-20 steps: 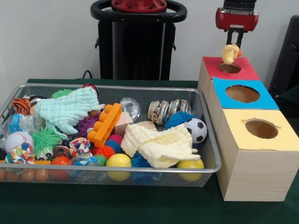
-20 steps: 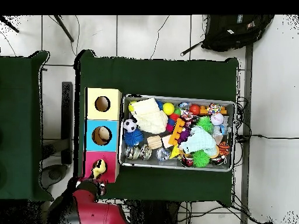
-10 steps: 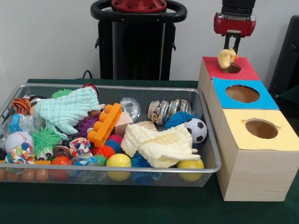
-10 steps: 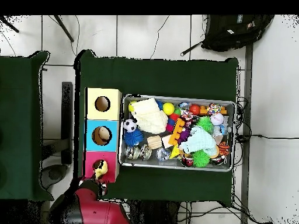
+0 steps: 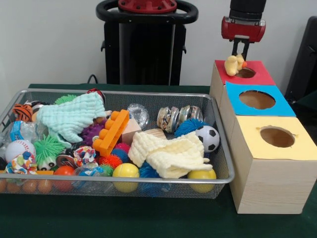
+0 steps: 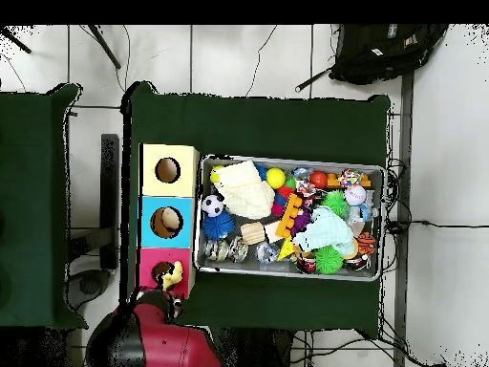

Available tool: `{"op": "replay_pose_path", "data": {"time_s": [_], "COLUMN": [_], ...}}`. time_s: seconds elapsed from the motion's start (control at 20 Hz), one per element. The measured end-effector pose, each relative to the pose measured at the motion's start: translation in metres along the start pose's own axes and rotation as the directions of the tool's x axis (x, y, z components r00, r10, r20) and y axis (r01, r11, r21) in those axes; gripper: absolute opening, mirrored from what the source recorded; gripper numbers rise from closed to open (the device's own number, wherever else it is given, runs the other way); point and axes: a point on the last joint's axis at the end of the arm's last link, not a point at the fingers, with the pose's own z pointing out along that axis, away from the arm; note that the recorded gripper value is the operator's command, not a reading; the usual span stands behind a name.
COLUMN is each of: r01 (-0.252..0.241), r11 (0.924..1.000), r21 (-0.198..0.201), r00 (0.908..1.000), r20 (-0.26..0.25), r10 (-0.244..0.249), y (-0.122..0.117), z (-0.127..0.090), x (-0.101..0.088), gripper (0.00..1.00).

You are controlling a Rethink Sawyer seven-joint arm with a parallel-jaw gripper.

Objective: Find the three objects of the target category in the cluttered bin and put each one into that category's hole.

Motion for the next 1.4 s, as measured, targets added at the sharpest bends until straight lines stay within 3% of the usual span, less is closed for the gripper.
{"op": "replay_pose_path", "data": {"time_s": [0.85, 1.4], "r01": [0.001, -0.041], "r11": [1.0000, 0.9990], "r21": [-0.007, -0.016], "r00": [1.0000, 0.9991], "r20": [-0.003, -0.003], "r10": [-0.001, 0.041], "y": [0.005, 0.024], "z": [0.000, -0.003], "x": [0.001, 0.011], "gripper": [0.00, 0.00]}}
